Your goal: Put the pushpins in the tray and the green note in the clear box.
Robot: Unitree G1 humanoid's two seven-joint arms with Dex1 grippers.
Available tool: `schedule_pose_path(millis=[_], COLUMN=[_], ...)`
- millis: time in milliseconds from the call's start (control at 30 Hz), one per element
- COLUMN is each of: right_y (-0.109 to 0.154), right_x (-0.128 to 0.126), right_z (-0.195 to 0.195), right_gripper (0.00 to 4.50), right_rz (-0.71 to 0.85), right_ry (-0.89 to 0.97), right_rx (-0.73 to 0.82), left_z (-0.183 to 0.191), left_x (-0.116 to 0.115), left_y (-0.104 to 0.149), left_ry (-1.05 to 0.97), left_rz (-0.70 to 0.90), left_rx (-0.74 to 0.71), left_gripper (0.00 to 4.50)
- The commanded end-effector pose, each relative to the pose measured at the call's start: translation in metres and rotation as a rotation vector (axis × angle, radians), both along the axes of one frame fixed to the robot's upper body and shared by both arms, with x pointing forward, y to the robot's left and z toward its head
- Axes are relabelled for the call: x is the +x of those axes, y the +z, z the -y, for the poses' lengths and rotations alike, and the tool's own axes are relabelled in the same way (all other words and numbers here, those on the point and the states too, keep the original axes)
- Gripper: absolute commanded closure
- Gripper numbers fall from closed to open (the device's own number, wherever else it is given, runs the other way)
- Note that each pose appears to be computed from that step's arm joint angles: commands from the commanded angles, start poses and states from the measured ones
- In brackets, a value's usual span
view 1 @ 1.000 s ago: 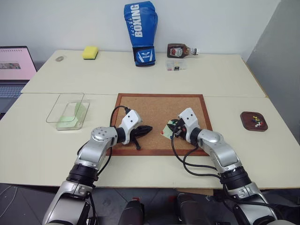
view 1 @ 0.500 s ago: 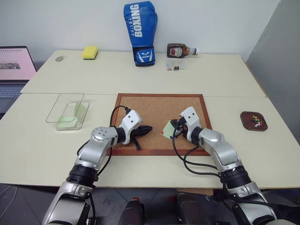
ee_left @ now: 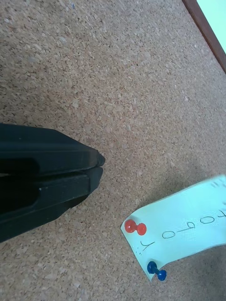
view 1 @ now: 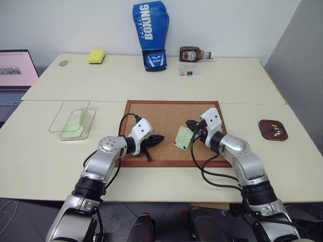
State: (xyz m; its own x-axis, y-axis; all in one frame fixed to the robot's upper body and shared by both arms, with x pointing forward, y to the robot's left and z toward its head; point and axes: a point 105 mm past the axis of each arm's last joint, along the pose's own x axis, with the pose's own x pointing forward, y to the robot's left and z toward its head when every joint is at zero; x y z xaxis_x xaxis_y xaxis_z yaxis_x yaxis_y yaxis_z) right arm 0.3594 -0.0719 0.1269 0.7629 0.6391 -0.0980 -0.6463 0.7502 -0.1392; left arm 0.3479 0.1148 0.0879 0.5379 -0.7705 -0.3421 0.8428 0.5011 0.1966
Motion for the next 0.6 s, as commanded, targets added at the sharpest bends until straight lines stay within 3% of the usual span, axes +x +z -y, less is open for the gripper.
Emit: schedule_pose_path(millis=[33,200,367,600], right_y=[0.020,0.031,0.047,0.047], right_x=[-0.001,0.004,0.011,0.005], right_z=[0.003,0.016,0.061,0.200], right_gripper=[4.47,4.47,4.47,4.47], right_rz=[0.055,0.083,0.125,0.109], right_ry=[-0.007,-0.069,-0.258,-0.754], right_rx=[0.037,0.051,0.061,-0.056], left_z=[-0.001,0.000,0.000,0.000], left_x=[0.000,-0.001,-0.002,-0.004], left_y=[-0.008,-0.008,-0.010,-0.012], left_ry=[0.004,0.003,0.003,0.002], left_rz=[-0.027,-0.025,-0.028,-0.037], left_rx=[0.030,0.028,0.026,0.027], left_gripper=[4.50,4.50,4.50,4.50])
